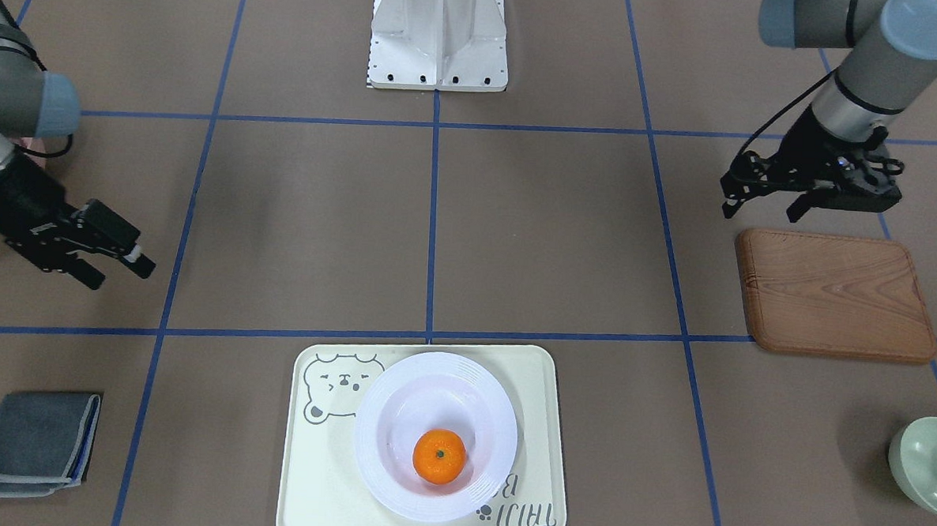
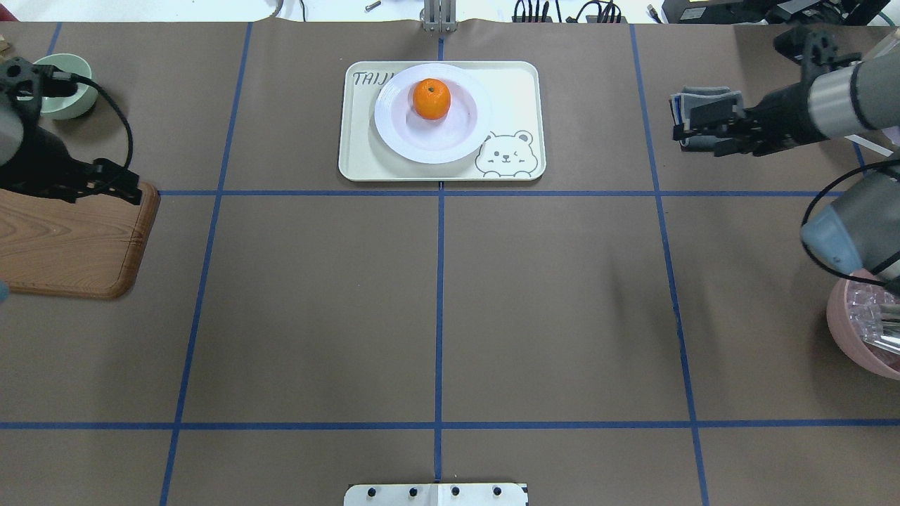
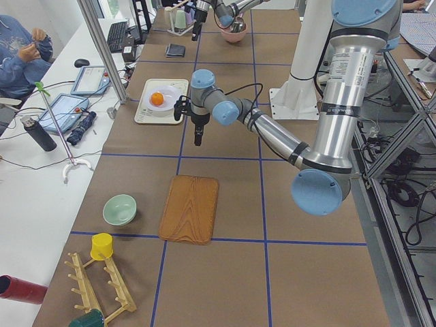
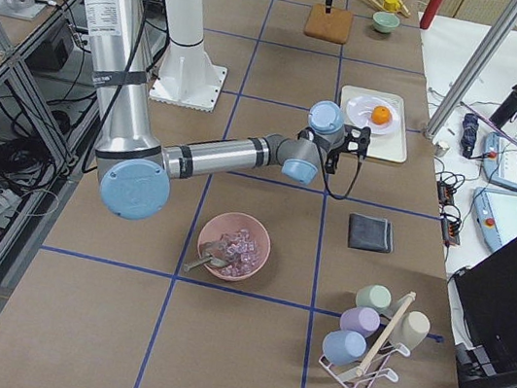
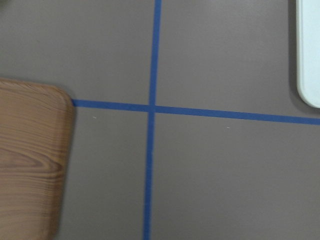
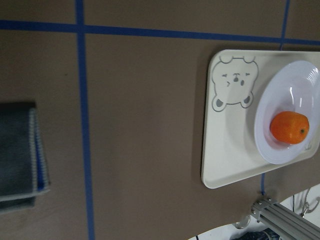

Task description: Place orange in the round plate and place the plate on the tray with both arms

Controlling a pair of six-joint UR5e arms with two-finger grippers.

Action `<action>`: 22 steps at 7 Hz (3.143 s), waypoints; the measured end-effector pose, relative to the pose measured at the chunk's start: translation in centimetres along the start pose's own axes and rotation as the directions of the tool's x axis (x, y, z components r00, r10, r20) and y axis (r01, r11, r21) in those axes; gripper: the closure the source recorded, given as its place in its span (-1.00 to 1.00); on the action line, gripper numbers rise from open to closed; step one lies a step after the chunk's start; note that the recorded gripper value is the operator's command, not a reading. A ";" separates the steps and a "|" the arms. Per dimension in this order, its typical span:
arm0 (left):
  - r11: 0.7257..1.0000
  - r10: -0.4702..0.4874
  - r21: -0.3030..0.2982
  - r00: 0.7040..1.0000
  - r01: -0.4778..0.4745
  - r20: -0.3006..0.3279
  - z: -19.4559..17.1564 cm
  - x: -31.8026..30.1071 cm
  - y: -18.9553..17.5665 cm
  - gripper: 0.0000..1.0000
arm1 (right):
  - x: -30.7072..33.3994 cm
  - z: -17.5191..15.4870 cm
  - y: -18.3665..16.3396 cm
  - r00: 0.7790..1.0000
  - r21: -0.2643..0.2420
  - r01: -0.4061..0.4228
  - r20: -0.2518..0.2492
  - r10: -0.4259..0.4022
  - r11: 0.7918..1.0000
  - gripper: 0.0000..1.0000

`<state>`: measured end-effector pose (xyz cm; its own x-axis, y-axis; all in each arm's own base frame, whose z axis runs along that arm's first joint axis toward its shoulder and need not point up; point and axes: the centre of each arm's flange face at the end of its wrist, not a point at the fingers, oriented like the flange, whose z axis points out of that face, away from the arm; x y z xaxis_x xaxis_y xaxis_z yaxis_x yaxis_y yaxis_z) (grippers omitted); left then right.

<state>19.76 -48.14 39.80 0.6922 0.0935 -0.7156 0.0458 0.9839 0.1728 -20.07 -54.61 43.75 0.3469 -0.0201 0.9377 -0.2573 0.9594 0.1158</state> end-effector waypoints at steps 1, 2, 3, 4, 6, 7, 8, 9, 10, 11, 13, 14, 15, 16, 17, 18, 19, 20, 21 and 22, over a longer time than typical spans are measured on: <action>0.997 0.082 0.004 0.996 -0.082 0.043 -0.7 -4.7 -0.1 -0.96 | 4.5 -3.0 -0.5 0.997 -0.030 0.064 -0.038 -0.065 0.998 -1.00; 0.989 0.151 -0.012 0.986 -0.150 0.078 -1.6 -9.8 -0.3 -0.96 | 9.7 -5.7 0.2 0.988 -0.055 0.128 -0.081 -0.133 0.990 -1.00; 0.981 0.193 -0.042 0.977 -0.189 0.091 -2.4 -14.1 -0.7 -0.96 | 14.0 -7.6 1.1 0.975 -0.083 0.174 -0.124 -0.183 0.981 -1.00; 0.977 0.208 -0.075 0.973 -0.201 0.097 -3.3 -17.7 -0.8 -0.96 | 17.3 -9.1 1.4 0.961 -0.122 0.201 -0.169 -0.220 0.972 -1.00; 0.977 0.186 -0.128 0.977 -0.172 0.107 -4.4 -21.3 -0.8 -0.96 | 21.9 -12.2 0.6 0.930 -0.208 0.229 -0.242 -0.277 0.951 -1.00; 0.980 0.155 -0.144 0.983 -0.140 0.101 -4.7 -22.6 -0.7 -0.96 | 23.5 -13.5 0.1 0.911 -0.246 0.239 -0.277 -0.304 0.940 -1.00; 0.983 0.116 -0.154 0.991 -0.104 0.068 -5.0 -23.9 -0.5 -0.96 | 24.2 -14.2 -0.6 0.894 -0.277 0.231 -0.318 -0.316 0.933 -1.00; 0.984 0.088 -0.156 0.996 -0.083 0.023 -5.2 -25.0 -0.2 -0.96 | 24.2 -14.4 -1.4 0.882 -0.308 0.215 -0.346 -0.319 0.927 -1.00; 0.984 0.075 -0.162 0.997 -0.074 -0.002 -4.9 -25.9 0.2 -0.96 | 24.0 -14.8 -2.4 0.873 -0.347 0.206 -0.357 -0.332 0.915 -1.00; 0.983 0.080 -0.164 0.997 -0.081 -0.013 -4.3 -26.8 0.3 -0.96 | 23.9 -15.7 -3.4 0.868 -0.388 0.203 -0.354 -0.349 0.899 -1.00; 0.980 0.125 -0.153 0.992 -0.127 -0.026 -3.1 -28.1 0.6 -0.96 | 23.5 -17.8 -4.9 0.855 -0.432 0.203 -0.360 -0.374 0.879 -1.00; 0.980 0.133 -0.144 0.991 -0.136 -0.035 -3.1 -28.0 0.5 -0.96 | 23.3 -18.3 -4.9 0.850 -0.436 0.208 -0.362 -0.382 0.876 -1.00; 0.981 0.130 -0.137 0.990 -0.135 -0.045 -3.3 -27.7 0.2 -0.96 | 22.8 -18.5 -4.5 0.846 -0.434 0.222 -0.360 -0.394 0.873 -1.00; 0.983 0.127 -0.131 0.991 -0.132 -0.048 -3.5 -27.6 -0.1 -0.96 | 22.1 -18.6 -4.4 0.843 -0.431 0.236 -0.355 -0.404 0.871 -1.00; 0.983 0.128 -0.124 0.991 -0.133 -0.048 -3.8 -27.4 -0.5 -0.96 | 21.3 -18.7 -4.3 0.843 -0.424 0.247 -0.349 -0.409 0.871 -1.00; 0.983 0.132 -0.119 0.990 -0.137 -0.048 -4.0 -27.1 -0.9 -0.96 | 20.9 -18.7 -4.2 0.843 -0.421 0.252 -0.347 -0.411 0.871 -1.00; 0.984 0.135 -0.114 0.990 -0.140 -0.050 -4.2 -26.9 -1.2 -0.96 | 20.7 -18.6 -4.2 0.843 -0.421 0.254 -0.345 -0.412 0.871 -1.00; 0.983 0.140 -0.110 0.989 -0.145 -0.051 -4.4 -26.7 -1.3 -0.96 | 20.7 -18.5 -4.1 0.843 -0.422 0.254 -0.344 -0.413 0.870 -1.00; 0.983 0.145 -0.105 0.988 -0.150 -0.051 -4.6 -26.5 -1.4 -0.96 | 20.8 -18.3 -4.1 0.842 -0.425 0.253 -0.345 -0.414 0.869 -1.00; 0.983 0.151 -0.099 0.987 -0.156 -0.050 -4.9 -26.2 -1.4 -0.96 | 20.8 -18.1 -4.1 0.841 -0.429 0.253 -0.345 -0.417 0.867 -1.00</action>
<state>-1.96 -51.23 54.97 0.6541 0.2490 -0.7142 -0.1339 0.9675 0.2146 4.55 -53.84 56.84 0.7104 -0.3193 0.6272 0.2515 0.9475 0.1976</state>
